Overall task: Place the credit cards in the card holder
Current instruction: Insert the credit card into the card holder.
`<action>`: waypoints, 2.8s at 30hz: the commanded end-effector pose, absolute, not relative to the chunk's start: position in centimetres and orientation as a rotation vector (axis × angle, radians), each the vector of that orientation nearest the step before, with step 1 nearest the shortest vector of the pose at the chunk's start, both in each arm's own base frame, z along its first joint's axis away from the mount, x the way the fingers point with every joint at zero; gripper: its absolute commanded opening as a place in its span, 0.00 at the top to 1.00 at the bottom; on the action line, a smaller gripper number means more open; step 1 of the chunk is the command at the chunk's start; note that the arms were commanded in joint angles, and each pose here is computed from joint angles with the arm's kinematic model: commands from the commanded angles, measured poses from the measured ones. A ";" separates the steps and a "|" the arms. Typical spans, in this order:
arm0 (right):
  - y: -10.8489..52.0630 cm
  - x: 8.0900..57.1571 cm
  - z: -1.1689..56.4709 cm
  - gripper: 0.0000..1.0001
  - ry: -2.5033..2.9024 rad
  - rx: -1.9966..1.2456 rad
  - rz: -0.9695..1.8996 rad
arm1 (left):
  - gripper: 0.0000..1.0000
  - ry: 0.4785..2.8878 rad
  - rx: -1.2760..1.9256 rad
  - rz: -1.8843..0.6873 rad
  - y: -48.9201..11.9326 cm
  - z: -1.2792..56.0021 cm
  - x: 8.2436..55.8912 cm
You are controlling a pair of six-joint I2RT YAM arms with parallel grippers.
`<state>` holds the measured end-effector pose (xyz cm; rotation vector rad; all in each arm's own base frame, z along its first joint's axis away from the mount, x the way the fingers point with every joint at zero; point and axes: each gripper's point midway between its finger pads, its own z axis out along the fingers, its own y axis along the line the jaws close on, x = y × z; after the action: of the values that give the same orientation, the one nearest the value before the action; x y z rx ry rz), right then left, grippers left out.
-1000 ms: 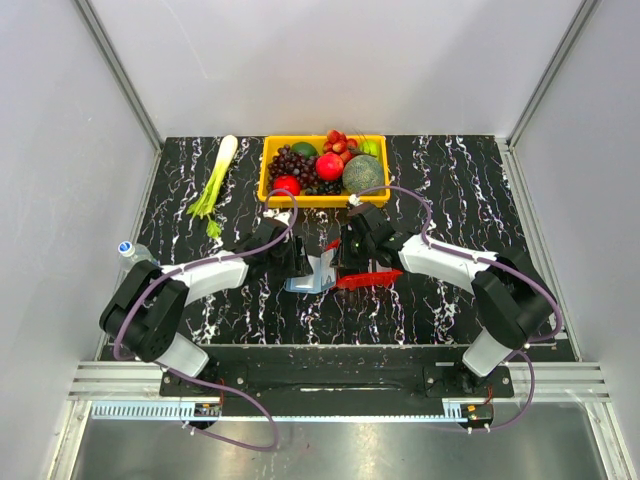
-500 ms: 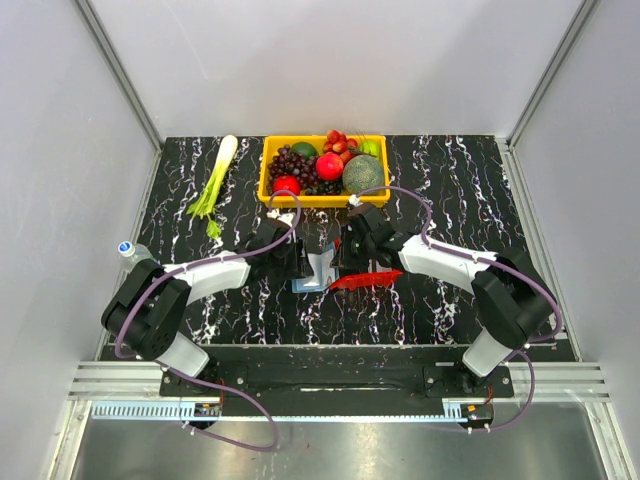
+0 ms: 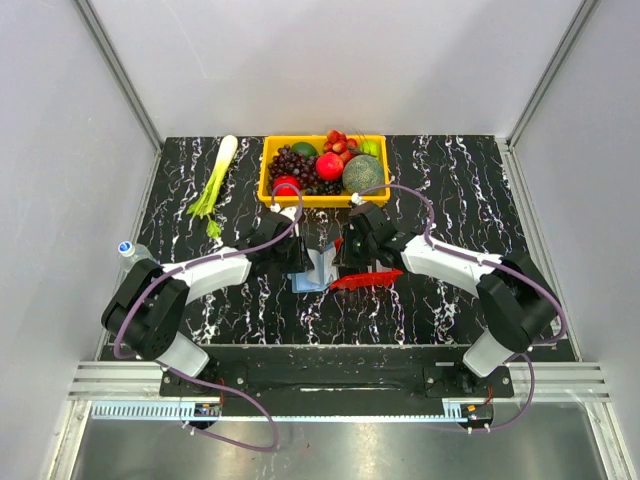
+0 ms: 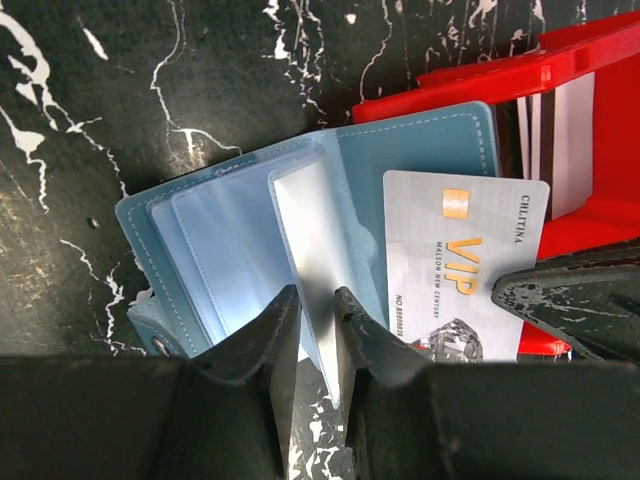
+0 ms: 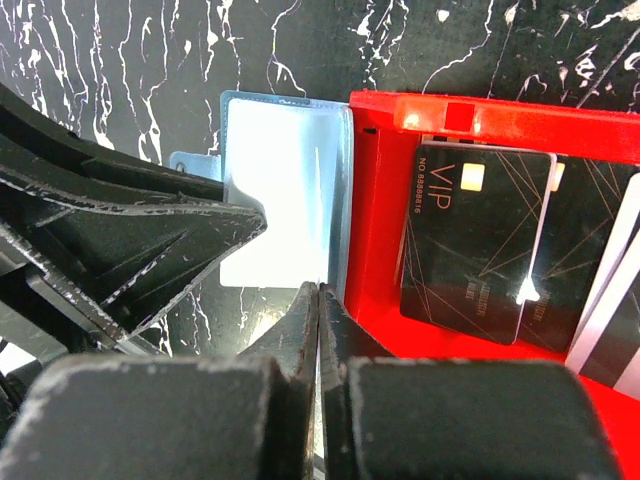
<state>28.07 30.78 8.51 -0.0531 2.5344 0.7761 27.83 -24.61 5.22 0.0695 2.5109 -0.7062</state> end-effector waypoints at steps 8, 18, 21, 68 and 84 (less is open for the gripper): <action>30.1 29.2 12.1 1.00 2.426 -0.029 0.760 | 0.63 2.418 0.175 -0.906 -28.3 8.6 28.7; 28.4 29.7 13.9 1.00 2.348 0.027 0.701 | 0.48 2.426 0.166 -0.975 -29.5 8.2 28.8; 27.8 29.8 14.3 1.00 2.330 0.055 0.679 | 0.45 2.406 0.169 -1.027 -30.2 9.0 28.8; 28.8 28.7 15.0 1.00 2.342 0.053 0.790 | 0.51 2.366 0.032 -1.001 -28.8 7.4 28.3; 28.1 28.8 17.0 1.00 2.300 0.055 0.766 | 0.82 2.352 0.053 -1.064 -29.6 7.8 28.1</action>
<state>28.13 27.94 14.02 0.0477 2.3725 0.7433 27.82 -28.67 6.94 0.0422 2.3998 -0.9990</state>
